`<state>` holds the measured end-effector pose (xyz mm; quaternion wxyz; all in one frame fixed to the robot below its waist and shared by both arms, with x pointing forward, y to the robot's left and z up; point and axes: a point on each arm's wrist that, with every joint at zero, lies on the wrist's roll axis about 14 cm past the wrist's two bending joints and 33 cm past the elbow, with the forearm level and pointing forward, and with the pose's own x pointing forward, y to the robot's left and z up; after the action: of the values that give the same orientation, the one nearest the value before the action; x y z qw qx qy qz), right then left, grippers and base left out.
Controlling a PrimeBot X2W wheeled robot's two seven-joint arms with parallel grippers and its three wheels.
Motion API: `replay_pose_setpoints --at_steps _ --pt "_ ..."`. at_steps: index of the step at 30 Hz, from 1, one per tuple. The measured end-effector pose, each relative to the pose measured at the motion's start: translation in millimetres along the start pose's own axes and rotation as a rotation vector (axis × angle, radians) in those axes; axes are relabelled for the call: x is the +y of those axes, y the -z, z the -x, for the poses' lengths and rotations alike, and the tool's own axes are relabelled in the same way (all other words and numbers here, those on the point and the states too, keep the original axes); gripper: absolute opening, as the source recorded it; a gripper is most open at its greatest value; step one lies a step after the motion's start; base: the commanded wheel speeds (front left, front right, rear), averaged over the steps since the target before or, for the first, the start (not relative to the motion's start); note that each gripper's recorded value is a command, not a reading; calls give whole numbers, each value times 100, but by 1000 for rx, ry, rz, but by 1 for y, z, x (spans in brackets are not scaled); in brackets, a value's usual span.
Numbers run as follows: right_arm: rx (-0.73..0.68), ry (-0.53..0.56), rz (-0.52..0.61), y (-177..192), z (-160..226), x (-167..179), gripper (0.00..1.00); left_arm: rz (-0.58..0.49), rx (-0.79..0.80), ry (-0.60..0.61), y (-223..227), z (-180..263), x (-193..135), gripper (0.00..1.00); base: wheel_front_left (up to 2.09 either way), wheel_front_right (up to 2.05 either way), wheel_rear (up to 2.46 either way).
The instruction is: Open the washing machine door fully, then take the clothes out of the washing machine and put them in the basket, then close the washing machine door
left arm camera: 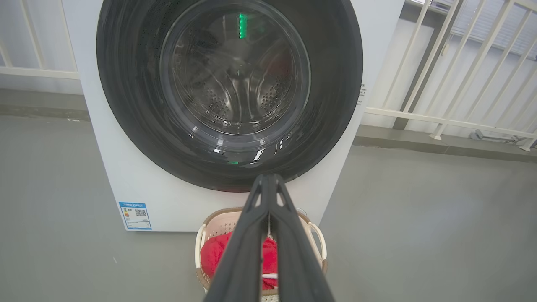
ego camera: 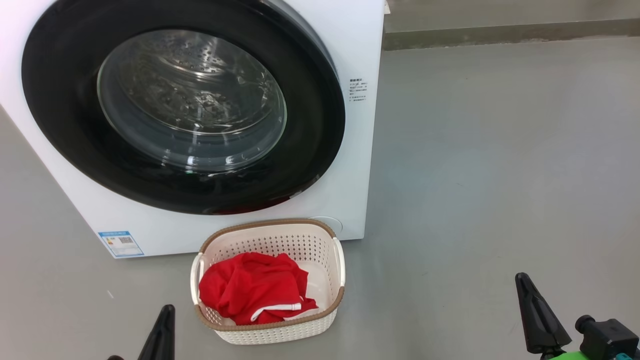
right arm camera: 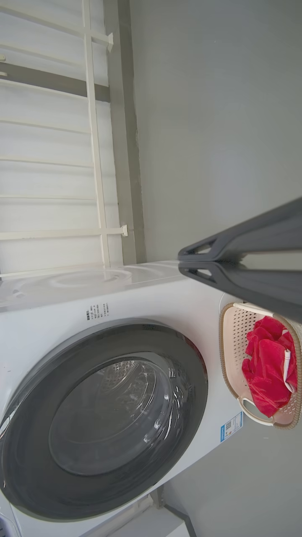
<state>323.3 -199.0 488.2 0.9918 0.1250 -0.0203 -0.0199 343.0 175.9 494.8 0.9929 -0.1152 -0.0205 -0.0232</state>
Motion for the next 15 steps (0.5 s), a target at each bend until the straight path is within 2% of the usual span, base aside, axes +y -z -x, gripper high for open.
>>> replay_pose_setpoints --at_steps 15 --pt "26 42 -176 6 -2 -6 0 167 33 -46 7 0 8 0 0 0 0"
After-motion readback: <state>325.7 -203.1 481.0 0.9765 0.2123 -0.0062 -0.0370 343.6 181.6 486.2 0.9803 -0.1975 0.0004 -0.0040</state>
